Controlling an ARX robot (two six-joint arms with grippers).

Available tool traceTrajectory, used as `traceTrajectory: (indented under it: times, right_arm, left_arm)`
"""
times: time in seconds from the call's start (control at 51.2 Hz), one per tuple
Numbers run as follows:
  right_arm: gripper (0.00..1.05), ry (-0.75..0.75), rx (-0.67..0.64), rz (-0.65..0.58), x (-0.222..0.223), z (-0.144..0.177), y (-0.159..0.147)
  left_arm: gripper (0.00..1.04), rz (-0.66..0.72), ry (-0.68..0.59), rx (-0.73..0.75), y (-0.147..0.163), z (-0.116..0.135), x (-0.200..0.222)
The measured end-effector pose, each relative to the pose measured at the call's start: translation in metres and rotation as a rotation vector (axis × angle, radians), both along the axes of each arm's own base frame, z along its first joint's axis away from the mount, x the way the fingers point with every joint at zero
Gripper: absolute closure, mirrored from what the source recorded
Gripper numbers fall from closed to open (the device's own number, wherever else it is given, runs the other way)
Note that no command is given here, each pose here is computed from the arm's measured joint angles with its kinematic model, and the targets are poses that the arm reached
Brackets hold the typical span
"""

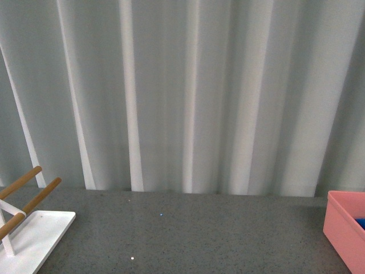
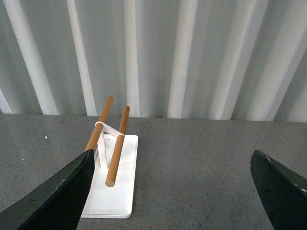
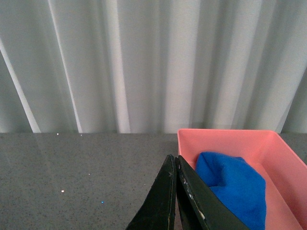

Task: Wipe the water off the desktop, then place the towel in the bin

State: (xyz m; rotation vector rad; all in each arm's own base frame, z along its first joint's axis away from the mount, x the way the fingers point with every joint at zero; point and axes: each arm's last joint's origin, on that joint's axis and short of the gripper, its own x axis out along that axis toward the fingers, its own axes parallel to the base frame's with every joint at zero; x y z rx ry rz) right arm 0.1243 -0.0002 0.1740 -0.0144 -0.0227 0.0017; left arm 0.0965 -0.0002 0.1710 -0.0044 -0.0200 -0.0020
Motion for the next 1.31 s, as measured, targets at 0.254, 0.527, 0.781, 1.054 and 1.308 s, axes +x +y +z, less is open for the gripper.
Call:
traceTrajectory:
  times: [0.254,0.527,0.781,1.054,1.308]
  right_arm:
    - [1.01,-0.003,0.002,0.000,-0.008,0.001,0.000]
    - [1.01,-0.003,0.004,0.000,-0.014,0.000,0.000]
    - [1.01,0.000,0.004,-0.003,-0.028,-0.003,0.000]
    - [0.87,0.004,0.004,-0.003,-0.028,-0.003,0.000]
    - [0.43,0.004,0.004,-0.003,-0.028,-0.003,0.000]
  left_arm:
    - [0.07,0.000,0.000,0.000,0.000,0.000,0.000]
    - [0.07,0.000,0.000,0.000,0.000,0.000,0.000]
    - [0.07,0.000,0.000,0.000,0.000,0.000,0.000]
    - [0.07,0.000,-0.001,0.000,0.000,0.000,0.000]
    - [0.07,0.000,-0.001,0.000,0.000,0.000,0.000]
